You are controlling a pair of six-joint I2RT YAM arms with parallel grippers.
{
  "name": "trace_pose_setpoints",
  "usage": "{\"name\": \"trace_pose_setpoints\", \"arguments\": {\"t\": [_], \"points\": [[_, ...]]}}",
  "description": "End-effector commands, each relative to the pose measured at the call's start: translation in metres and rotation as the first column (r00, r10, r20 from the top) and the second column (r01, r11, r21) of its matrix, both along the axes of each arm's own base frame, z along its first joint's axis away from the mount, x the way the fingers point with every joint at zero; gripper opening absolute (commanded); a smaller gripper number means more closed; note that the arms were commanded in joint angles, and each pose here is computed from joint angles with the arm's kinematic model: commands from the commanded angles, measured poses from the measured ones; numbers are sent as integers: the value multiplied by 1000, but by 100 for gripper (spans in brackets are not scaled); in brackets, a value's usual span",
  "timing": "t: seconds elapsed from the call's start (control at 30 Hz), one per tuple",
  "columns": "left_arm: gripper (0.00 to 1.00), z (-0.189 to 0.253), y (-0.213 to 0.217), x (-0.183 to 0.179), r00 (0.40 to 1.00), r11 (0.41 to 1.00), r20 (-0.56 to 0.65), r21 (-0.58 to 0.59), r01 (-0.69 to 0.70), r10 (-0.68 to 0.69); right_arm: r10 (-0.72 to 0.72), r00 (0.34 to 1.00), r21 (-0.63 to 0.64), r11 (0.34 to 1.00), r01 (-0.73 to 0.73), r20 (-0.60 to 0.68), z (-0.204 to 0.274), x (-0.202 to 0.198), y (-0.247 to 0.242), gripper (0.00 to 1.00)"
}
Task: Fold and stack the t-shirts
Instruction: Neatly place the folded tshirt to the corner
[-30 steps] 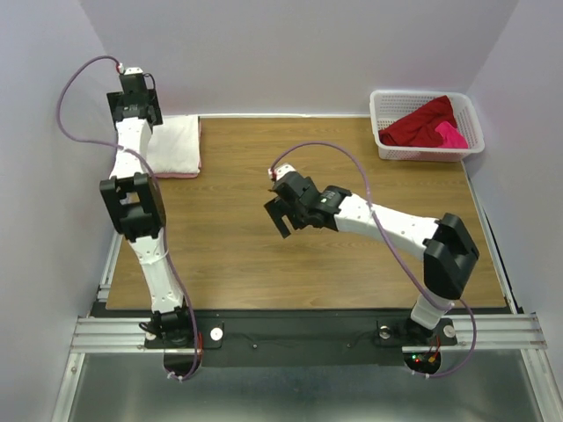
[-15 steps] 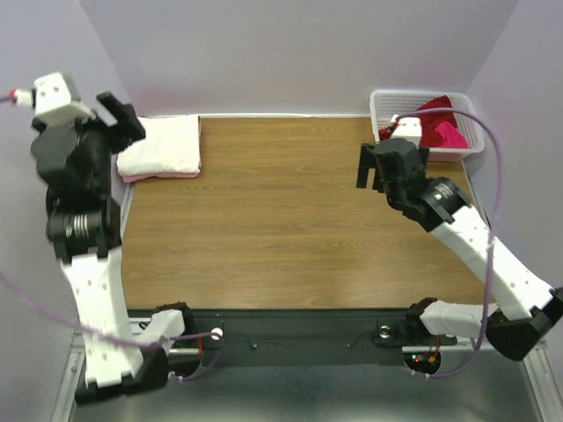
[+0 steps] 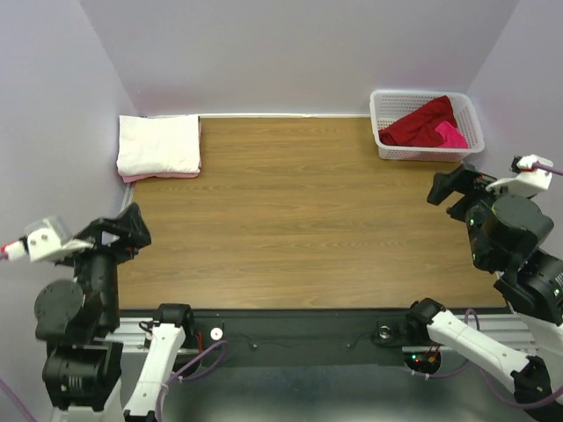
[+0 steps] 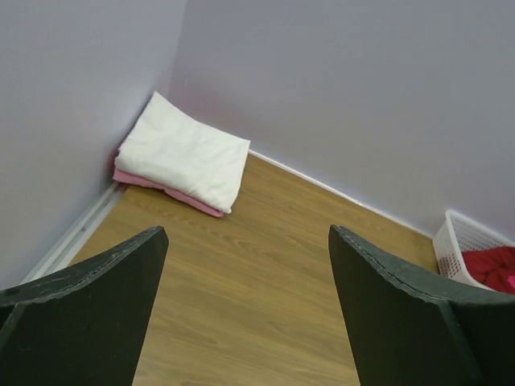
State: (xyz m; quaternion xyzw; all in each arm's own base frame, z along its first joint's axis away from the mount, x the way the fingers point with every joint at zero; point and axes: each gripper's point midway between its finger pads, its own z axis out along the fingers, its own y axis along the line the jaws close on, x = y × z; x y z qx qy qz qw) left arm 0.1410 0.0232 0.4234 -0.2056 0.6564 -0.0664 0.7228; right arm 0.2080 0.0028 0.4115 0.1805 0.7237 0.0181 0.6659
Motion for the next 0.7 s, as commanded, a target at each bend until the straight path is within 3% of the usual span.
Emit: {"name": "trace_pose_setpoints", "arguments": {"t": [0.0,0.03,0.23,0.67], "points": [[93,6,23,-36,990,993,80,10,-118,117,-32,999,-8,999,32,34,-4,-10,-14,100],[98,10,26,-40,984,991,113,-2,-135,135,-34,998,-6,999,34,47,-4,-11,-15,100],[99,27,40,-64,930,978,302,-44,-206,209,-27,996,-24,999,29,82,-4,-18,-21,100],[99,11,34,-29,928,983,324,-40,-179,183,-1,995,-8,1000,2,99,-12,-18,-17,100]]}}
